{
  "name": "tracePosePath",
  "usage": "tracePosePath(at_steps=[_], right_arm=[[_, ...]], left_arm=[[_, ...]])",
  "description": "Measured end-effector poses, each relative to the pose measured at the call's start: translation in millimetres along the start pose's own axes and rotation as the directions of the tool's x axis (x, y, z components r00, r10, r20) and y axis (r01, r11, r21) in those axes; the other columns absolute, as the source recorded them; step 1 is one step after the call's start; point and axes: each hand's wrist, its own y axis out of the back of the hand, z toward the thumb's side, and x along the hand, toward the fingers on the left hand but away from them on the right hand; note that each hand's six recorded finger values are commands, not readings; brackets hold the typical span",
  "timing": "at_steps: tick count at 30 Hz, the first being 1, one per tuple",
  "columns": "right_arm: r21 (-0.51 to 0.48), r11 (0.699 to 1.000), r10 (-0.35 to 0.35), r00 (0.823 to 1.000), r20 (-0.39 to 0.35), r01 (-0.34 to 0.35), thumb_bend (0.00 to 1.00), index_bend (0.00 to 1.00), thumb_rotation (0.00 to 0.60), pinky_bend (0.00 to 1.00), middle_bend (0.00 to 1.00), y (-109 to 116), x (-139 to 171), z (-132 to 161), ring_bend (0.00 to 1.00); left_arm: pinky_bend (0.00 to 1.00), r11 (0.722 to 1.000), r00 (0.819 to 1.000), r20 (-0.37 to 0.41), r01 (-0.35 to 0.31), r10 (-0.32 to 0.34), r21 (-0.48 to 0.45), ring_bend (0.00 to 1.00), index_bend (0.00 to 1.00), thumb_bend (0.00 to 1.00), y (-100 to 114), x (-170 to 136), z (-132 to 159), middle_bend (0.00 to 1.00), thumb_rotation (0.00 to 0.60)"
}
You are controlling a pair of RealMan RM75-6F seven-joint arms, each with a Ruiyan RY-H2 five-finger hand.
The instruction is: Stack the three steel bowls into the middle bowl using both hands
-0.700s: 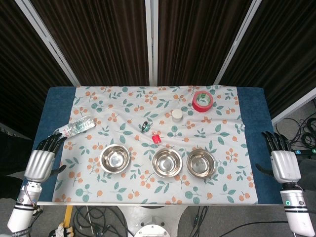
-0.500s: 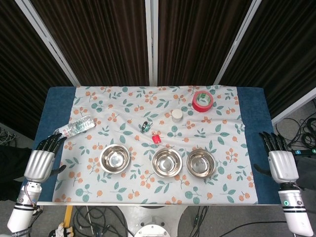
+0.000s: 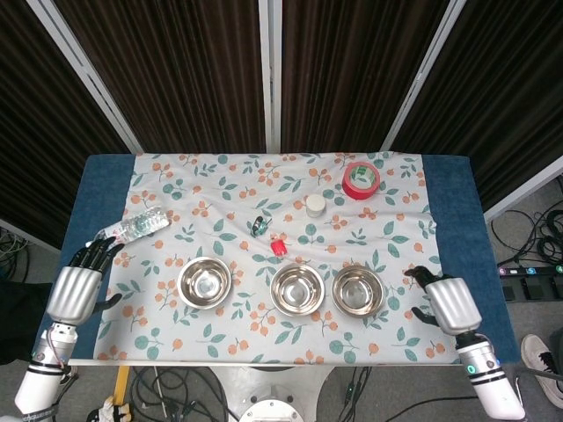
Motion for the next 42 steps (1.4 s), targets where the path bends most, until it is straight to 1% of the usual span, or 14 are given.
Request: tracePosePath(at_steps=[4,7,16,21,24,30,35,40,42], right_arm=[[0.048,0.998,0.051,0.996,-0.078,-0.047,0.1,0.32,0.6,0.63,0.32,-16,-5,28,0.64],[0.064,0.995,0.079,0.991,-0.112,-0.072,0.1,0.32,0.6,0.63,0.32,-24,-7,41,0.64],[0.103,0.99,0.115,0.98,-0.159,-0.1,0.1,0.32,0.6,0.63,0.33,-32,-13,63,0.64],[0.127,0.985,0.14,0.976,-0.168,-0.119,0.11,0.33,0.6,0.63,0.34,-40,-20,70,0.64],[0.14,0.982,0.149,0.975,-0.166,-0.126,0.13,0.34,0.6,0.63,0.35,-43,-25,73,0.64],[0.153,0.98,0.152,0.976,-0.156,-0.128,0.16,0.39,0.6,0.63,0.38,-47,-38,77,0.64],[0.175,0.974,0.173,0.974,-0.149,-0.146,0.19,0.4,0.6,0.63,0.39,-53,-47,80,0.65],[0.178,0.97,0.188,0.973,-0.133,-0.163,0.31,0.44,0.6,0.67,0.44,-59,-49,79,0.71],[0.185,0.969,0.191,0.973,-0.13,-0.165,0.34,0.46,0.6,0.69,0.46,-61,-49,79,0.73]], left_arm=[[0.23,1.0,1.0,0.001,-0.007,0.007,0.002,0.14,0.2,0.03,2,-2,-1,0.21,0.6],[0.23,1.0,1.0,-0.002,-0.007,0.007,-0.003,0.14,0.2,0.03,3,-3,-3,0.21,0.6],[0.23,1.0,1.0,-0.009,-0.005,0.004,-0.009,0.14,0.2,0.03,3,-2,-7,0.21,0.6],[0.23,1.0,1.0,-0.021,0.001,-0.001,-0.017,0.14,0.2,0.03,1,-2,-12,0.21,0.6],[0.23,1.0,1.0,-0.026,-0.001,0.001,-0.019,0.14,0.2,0.03,0,-2,-15,0.21,0.6],[0.23,1.0,0.999,-0.039,-0.018,0.018,0.012,0.14,0.2,0.03,0,-1,-20,0.21,0.6],[0.23,1.0,0.999,-0.049,-0.018,0.018,0.007,0.14,0.2,0.03,-1,-1,-24,0.21,0.6],[0.23,1.0,0.998,-0.057,-0.019,0.018,-0.009,0.14,0.2,0.03,-1,-1,-26,0.21,0.6],[0.23,0.999,0.998,-0.059,-0.032,0.031,-0.011,0.14,0.2,0.04,0,-1,-27,0.2,0.6]])
